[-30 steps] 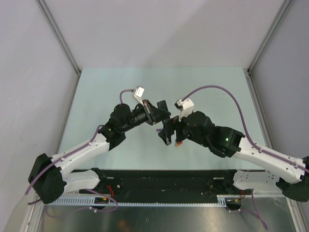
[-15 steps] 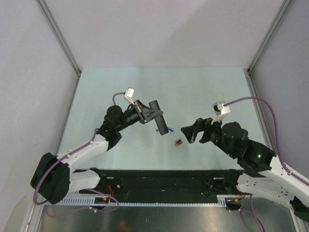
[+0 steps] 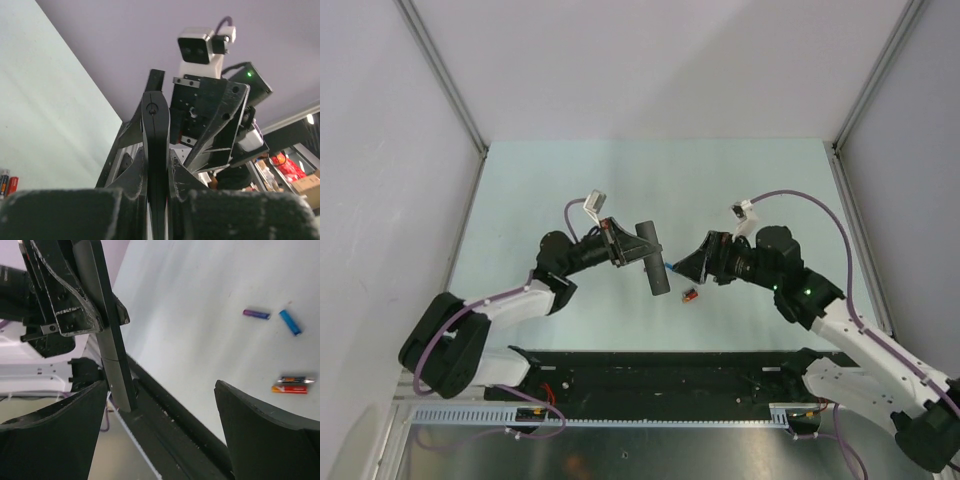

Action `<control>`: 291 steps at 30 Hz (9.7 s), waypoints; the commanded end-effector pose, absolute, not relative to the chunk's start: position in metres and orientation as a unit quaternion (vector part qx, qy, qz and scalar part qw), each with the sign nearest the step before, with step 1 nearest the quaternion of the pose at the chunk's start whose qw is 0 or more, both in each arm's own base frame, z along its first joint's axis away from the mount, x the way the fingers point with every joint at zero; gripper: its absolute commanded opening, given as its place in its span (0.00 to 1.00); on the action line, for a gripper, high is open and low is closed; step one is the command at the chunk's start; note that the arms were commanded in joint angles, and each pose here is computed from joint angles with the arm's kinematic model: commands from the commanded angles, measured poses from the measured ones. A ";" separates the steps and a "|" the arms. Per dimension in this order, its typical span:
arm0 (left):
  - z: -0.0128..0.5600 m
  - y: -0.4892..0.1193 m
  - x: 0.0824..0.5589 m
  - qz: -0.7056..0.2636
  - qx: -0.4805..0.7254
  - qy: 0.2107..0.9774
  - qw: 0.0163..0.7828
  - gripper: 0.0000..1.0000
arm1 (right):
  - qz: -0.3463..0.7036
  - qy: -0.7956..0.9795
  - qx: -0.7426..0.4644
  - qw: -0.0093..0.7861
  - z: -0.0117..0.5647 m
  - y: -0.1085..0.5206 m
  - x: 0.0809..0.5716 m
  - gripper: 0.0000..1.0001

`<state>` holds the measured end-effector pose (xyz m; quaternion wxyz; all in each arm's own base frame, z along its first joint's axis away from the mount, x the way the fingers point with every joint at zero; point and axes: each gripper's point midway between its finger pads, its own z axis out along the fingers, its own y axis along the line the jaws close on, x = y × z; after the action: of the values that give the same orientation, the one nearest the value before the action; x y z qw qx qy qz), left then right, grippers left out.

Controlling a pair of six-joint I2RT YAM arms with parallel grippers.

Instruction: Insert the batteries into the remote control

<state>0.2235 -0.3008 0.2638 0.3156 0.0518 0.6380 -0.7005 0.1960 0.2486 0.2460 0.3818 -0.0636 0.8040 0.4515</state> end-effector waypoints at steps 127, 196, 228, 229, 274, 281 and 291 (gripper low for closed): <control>0.280 -0.282 0.295 -0.700 -0.028 0.639 0.318 0.00 | 0.637 0.738 -0.069 0.211 0.242 0.316 0.174 0.58; 0.261 -0.285 0.300 -0.600 -0.031 0.718 0.352 0.00 | 0.286 0.884 -0.178 0.325 0.217 0.329 0.239 0.58; 0.237 -0.272 0.309 -0.482 0.022 0.772 0.414 0.00 | 0.248 0.899 -0.206 0.298 0.227 0.306 0.236 0.00; 0.237 -0.272 0.309 -0.481 0.022 0.772 0.414 0.00 | 0.250 0.898 -0.206 0.299 0.229 0.306 0.236 0.00; 0.279 -0.259 0.331 -0.551 -0.038 0.734 0.396 0.00 | 0.234 0.902 -0.202 0.302 0.232 0.287 0.216 0.00; 0.248 -0.253 0.329 -0.530 -0.048 0.753 0.388 0.00 | 0.245 0.892 -0.162 0.344 0.257 0.272 0.227 0.00; 0.244 -0.254 0.323 -0.536 -0.048 0.751 0.383 0.00 | 0.255 0.878 -0.135 0.383 0.265 0.269 0.239 0.00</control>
<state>0.3229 -0.2549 0.2316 0.3558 -0.0662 0.7639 -0.5343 0.2273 0.2718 0.2648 0.3665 -0.1534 0.8788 0.2643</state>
